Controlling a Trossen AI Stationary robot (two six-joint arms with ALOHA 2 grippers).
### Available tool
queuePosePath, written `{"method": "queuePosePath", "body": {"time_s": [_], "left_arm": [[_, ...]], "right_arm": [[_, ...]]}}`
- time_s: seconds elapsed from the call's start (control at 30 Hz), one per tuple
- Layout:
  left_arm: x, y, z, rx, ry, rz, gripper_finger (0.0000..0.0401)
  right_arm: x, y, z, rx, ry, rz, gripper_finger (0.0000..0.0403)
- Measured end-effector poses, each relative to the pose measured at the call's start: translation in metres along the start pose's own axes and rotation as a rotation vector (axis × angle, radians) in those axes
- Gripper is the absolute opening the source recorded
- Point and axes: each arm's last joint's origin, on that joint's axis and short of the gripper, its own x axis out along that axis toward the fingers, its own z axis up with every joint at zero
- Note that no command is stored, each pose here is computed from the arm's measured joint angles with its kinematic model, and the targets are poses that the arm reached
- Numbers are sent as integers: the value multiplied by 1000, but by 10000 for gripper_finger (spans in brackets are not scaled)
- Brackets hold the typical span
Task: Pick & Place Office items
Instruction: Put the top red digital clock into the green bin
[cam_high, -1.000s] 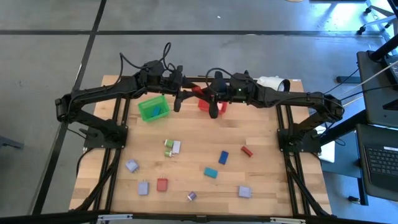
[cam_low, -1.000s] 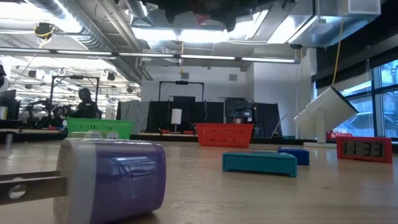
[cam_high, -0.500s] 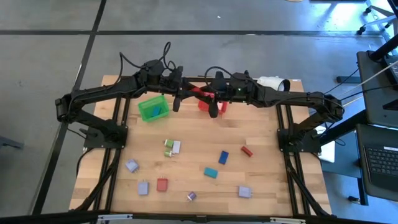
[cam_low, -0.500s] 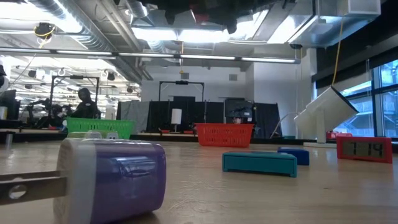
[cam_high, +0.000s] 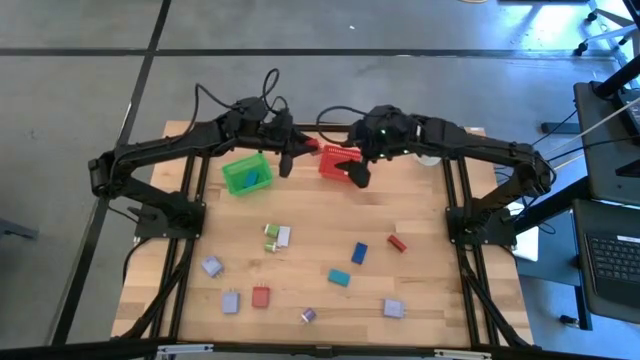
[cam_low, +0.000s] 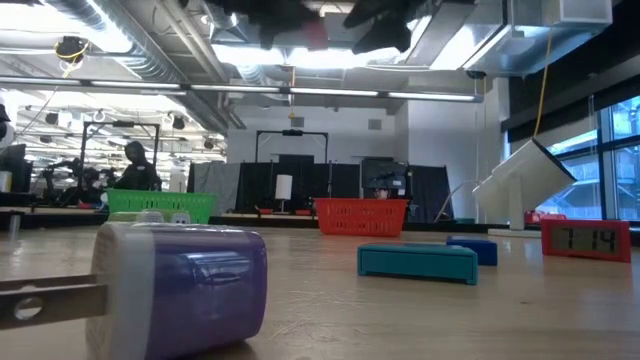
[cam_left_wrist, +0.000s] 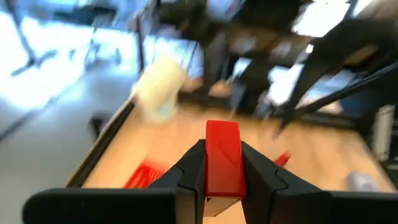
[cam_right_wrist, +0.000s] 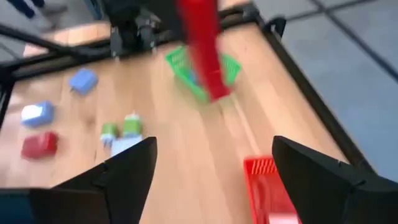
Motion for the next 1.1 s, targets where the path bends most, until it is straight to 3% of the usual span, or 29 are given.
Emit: {"method": "queuePosePath", "body": {"time_s": [0.17,0.3,0.5,0.73,0.93,1.1], "left_arm": [[-11,23,-28,-122,279,128,62],[-26,38,-56,-144,541,248,62],[-41,56,-112,-287,809,326,63],[-48,66,-157,-372,913,465,63],[-54,69,-179,-361,985,559,63],[-52,69,-189,-376,962,575,64]], "right_arm": [[-5,0,-2,3,53,-5,317],[-3,0,-3,3,66,-6,311],[1,0,-3,3,75,-7,303],[2,0,-1,11,52,-5,299],[2,0,0,57,43,-5,299],[2,0,0,64,43,-5,299]]}}
